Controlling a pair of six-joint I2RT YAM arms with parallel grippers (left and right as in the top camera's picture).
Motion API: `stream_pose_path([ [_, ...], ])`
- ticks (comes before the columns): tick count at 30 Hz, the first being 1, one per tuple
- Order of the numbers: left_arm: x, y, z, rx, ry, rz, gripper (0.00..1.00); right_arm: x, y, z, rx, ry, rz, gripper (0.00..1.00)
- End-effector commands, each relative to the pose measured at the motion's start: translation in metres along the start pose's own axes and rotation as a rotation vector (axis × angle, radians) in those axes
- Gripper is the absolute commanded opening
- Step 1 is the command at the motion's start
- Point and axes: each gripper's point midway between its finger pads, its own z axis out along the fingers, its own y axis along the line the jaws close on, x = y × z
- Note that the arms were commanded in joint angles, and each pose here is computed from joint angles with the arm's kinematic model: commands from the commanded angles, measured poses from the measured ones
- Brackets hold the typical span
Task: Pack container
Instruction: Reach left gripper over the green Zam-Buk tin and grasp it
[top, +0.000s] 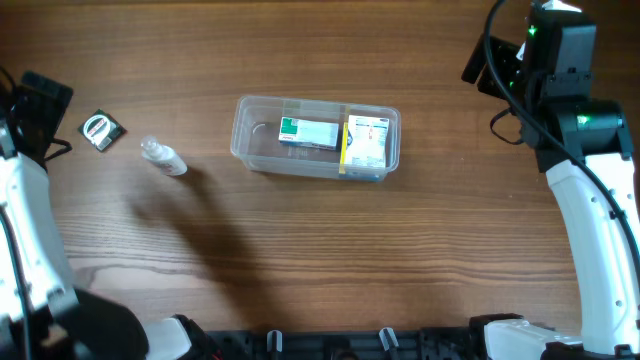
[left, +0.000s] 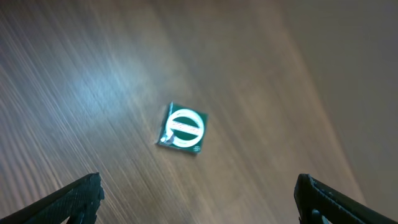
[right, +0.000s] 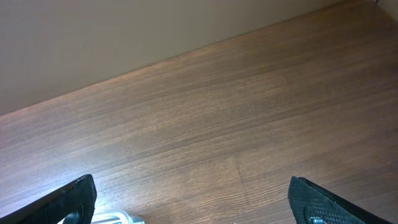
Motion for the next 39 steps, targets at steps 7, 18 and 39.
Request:
stream_pose_path([
  [7,0.052,0.029,0.109,-0.08,0.248,-0.028,1.0,0.001,-0.001,0.003,0.011,0.004,0.012,1.0],
  [18,0.024,0.024,0.126,-0.085,0.1,0.162,0.99,0.001,-0.001,0.003,0.011,0.004,0.011,1.0],
  [39,0.059,0.017,0.158,-0.116,0.149,0.34,0.99,0.001,-0.001,0.003,0.011,0.004,0.011,1.0],
])
